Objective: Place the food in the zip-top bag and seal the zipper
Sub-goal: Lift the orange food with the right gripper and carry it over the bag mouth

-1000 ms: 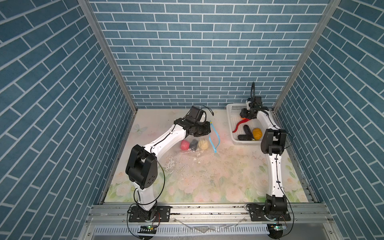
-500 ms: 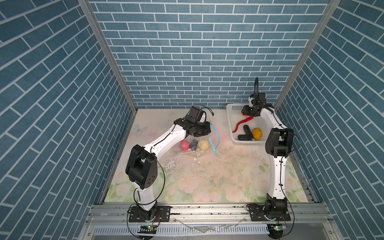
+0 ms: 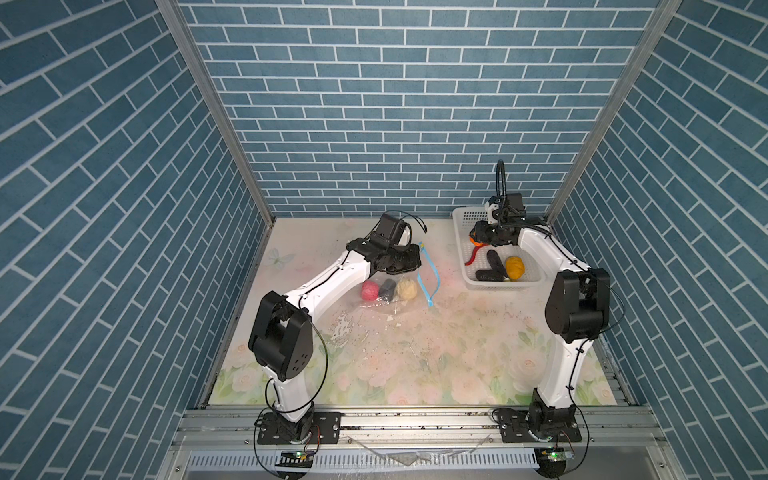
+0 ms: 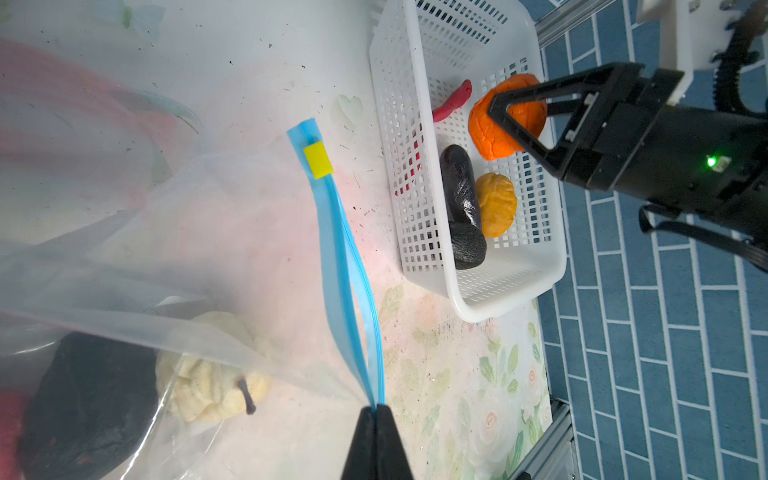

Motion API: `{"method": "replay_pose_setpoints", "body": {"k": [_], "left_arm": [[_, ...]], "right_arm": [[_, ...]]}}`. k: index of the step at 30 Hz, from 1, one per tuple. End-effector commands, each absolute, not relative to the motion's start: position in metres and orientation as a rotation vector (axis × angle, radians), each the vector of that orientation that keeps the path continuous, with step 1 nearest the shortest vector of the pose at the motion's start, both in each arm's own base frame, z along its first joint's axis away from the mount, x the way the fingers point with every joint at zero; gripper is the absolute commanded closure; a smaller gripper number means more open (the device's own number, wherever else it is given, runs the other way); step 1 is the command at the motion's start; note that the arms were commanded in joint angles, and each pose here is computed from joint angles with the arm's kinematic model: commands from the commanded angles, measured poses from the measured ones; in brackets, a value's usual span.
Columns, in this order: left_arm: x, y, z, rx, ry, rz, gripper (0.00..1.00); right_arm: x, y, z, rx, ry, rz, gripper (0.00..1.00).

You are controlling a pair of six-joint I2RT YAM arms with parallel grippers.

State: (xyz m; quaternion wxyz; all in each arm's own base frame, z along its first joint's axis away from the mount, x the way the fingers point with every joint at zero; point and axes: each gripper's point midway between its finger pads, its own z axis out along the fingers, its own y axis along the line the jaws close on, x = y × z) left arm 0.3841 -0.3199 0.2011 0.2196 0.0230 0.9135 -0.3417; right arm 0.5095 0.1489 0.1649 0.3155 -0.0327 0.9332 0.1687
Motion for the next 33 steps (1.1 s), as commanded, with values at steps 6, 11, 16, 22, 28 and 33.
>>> {"method": "replay_pose_setpoints", "body": {"k": [6,11,16,22,28,33], "left_arm": [[0.383,-0.323,0.207,0.086,2.508,-0.983,1.0],[0.383,-0.323,0.209,0.082,2.502,-0.987,1.0],[0.382,-0.323,0.207,0.084,2.505,-0.987,1.0],[0.382,-0.321,0.209,0.08,2.501,-0.983,1.0],[0.382,-0.322,0.21,0.083,2.499,-0.987,1.0],[0.382,-0.321,0.209,0.076,2.5,-0.986,1.0]], "right_arm": [[0.443,0.196,0.187,-0.161,2.47,0.567,0.46],[0.41,0.223,0.188,-0.216,2.479,0.696,0.46],[0.389,0.244,0.184,-0.245,2.486,0.86,0.46],[0.37,0.258,0.178,-0.248,2.51,0.949,0.46],[0.358,0.264,0.168,-0.271,2.541,0.951,0.46],[0.35,0.273,0.159,-0.294,2.565,0.958,0.46]]}}
